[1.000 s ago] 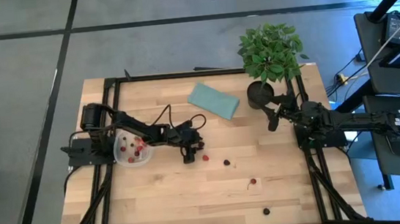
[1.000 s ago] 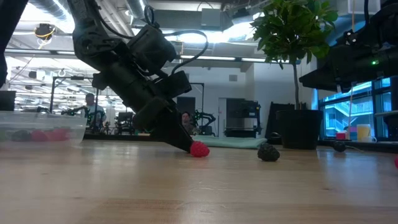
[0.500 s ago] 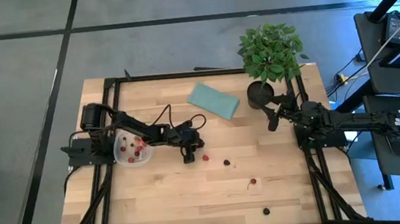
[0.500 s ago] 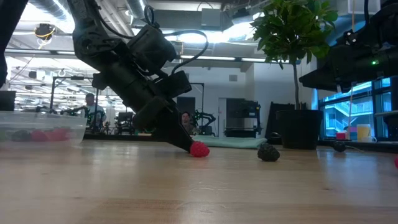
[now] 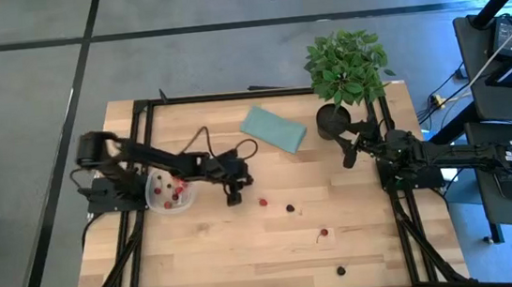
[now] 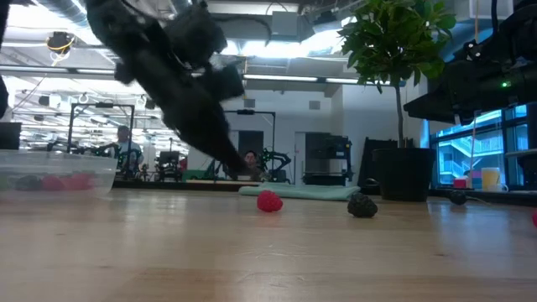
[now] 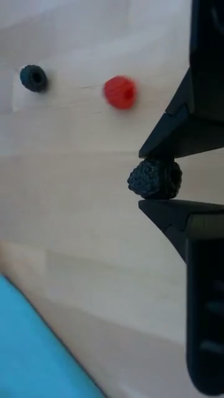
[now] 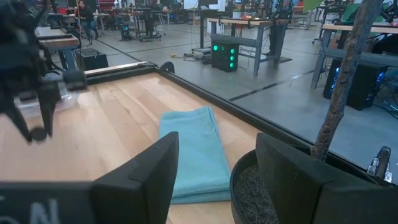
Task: Pick and placing Produce into tupperware
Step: Put the top blackberry into the transparent bin
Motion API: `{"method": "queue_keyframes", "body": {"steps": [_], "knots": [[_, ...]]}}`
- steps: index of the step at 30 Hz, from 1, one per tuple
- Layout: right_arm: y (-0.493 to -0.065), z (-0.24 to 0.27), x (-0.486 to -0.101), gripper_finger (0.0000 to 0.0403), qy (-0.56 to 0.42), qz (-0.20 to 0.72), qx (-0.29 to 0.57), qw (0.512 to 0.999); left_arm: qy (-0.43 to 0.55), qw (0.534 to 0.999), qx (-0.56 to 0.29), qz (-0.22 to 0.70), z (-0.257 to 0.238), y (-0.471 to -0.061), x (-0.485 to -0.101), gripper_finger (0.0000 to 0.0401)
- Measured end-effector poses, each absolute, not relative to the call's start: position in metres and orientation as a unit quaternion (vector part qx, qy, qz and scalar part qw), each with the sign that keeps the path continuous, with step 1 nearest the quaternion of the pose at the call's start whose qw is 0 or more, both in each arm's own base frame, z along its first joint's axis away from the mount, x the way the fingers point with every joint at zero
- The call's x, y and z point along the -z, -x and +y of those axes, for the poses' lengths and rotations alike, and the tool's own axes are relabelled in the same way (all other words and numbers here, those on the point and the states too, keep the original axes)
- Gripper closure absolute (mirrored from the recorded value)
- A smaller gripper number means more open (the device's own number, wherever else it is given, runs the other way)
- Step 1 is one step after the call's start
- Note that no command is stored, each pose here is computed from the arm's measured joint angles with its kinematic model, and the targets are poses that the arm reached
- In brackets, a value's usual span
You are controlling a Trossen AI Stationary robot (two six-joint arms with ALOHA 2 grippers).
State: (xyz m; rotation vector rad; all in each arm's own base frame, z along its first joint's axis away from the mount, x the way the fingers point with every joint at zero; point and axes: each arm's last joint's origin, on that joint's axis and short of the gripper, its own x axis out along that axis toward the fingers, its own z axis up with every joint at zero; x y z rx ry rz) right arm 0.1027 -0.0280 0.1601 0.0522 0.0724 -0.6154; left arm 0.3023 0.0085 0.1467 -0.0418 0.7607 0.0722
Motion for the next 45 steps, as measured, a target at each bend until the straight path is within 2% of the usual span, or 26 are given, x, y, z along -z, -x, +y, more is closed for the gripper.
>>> {"method": "queue_keyframes", "body": {"steps": [6, 10, 14, 17, 19, 21, 27, 34, 45], "knots": [[-0.103, -0.028, -0.160, 0.0186, -0.026, 0.036, 0.303, 0.952, 0.086, 0.895, -0.076, 0.432, 0.012, -0.252, -0.194, 0.0304], [-0.103, -0.028, -0.160, 0.0186, -0.026, 0.035, 0.303, 0.952, 0.163, 0.851, -0.132, 0.482, 0.015, -0.208, -0.214, 0.0305], [-0.103, -0.028, -0.160, 0.0186, -0.026, 0.036, 0.303, 0.952, 0.249, 0.783, -0.208, 0.530, 0.013, -0.169, -0.223, 0.0311], [-0.103, -0.028, -0.160, 0.0186, -0.026, 0.036, 0.303, 0.952, 0.302, 0.715, -0.274, 0.567, 0.012, -0.145, -0.224, 0.0308], [-0.103, -0.028, -0.160, 0.0186, -0.026, 0.036, 0.302, 0.952, 0.321, 0.674, -0.312, 0.587, 0.011, -0.135, -0.223, 0.0305], [-0.103, -0.028, -0.160, 0.0186, -0.026, 0.035, 0.303, 0.952, 0.324, 0.653, -0.329, 0.601, 0.011, -0.130, -0.223, 0.0303], [-0.103, -0.028, -0.160, 0.0186, -0.026, 0.036, 0.303, 0.952, 0.329, 0.662, -0.327, 0.588, 0.011, -0.132, -0.210, 0.0306], [-0.103, -0.028, -0.160, 0.0186, -0.026, 0.036, 0.303, 0.952, 0.350, 0.644, -0.332, 0.594, 0.010, -0.131, -0.189, 0.0303], [-0.103, -0.028, -0.160, 0.0186, -0.025, 0.037, 0.303, 0.952, 0.357, 0.641, -0.327, 0.595, 0.009, -0.132, -0.185, 0.0300]]}}
